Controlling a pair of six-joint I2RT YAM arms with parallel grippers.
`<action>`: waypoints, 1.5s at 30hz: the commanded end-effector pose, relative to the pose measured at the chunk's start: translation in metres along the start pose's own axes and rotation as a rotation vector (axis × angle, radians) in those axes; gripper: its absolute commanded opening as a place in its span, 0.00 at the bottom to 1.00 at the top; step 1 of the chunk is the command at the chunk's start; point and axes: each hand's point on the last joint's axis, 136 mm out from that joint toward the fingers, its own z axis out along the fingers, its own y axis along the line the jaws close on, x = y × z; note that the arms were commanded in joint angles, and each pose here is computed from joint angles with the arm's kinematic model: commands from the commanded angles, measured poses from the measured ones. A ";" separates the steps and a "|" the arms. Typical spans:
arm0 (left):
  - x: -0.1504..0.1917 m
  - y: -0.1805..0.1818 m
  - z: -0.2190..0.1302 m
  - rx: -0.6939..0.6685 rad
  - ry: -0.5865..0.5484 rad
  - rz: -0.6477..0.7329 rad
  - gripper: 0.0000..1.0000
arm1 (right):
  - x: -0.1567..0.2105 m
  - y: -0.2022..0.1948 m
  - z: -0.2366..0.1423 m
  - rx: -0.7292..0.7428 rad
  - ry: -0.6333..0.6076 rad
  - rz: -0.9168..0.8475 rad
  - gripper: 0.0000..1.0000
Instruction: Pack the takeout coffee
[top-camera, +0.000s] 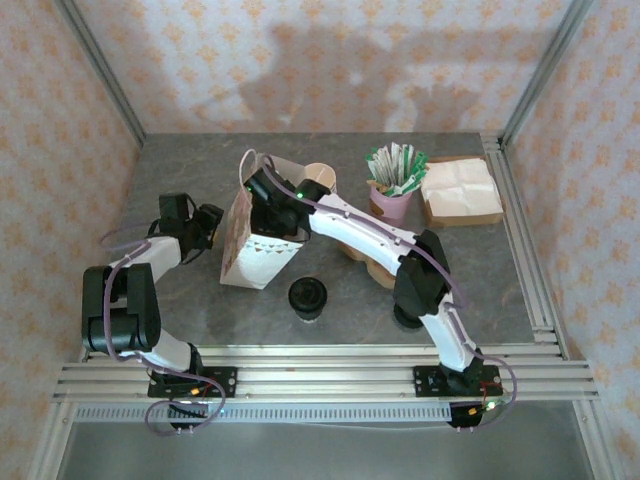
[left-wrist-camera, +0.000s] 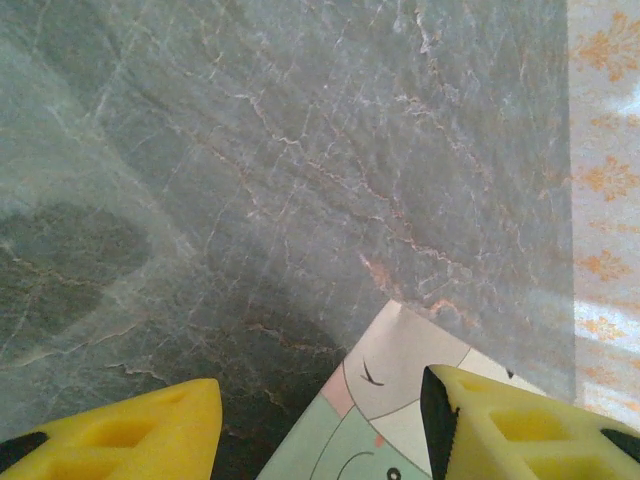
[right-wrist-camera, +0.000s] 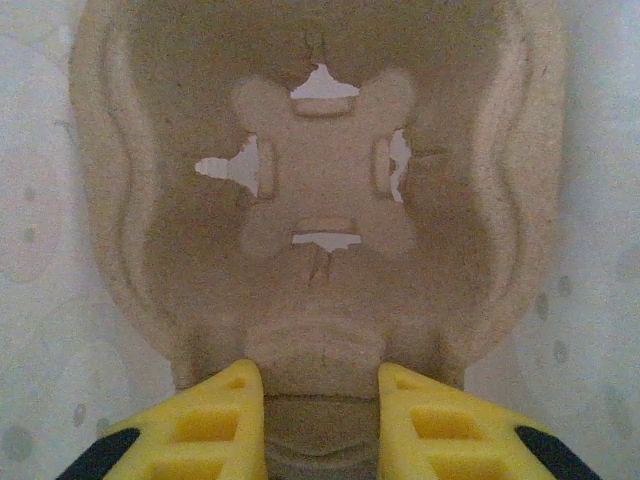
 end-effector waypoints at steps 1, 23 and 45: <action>0.004 -0.010 -0.002 0.054 -0.005 0.015 0.56 | 0.007 -0.008 0.008 0.062 0.031 -0.002 0.25; 0.022 -0.005 0.008 0.074 0.035 0.013 0.56 | 0.009 0.006 0.035 -0.025 0.032 0.082 0.24; 0.031 -0.015 0.008 0.099 0.050 0.032 0.57 | 0.034 -0.003 0.069 -0.005 0.147 0.072 0.26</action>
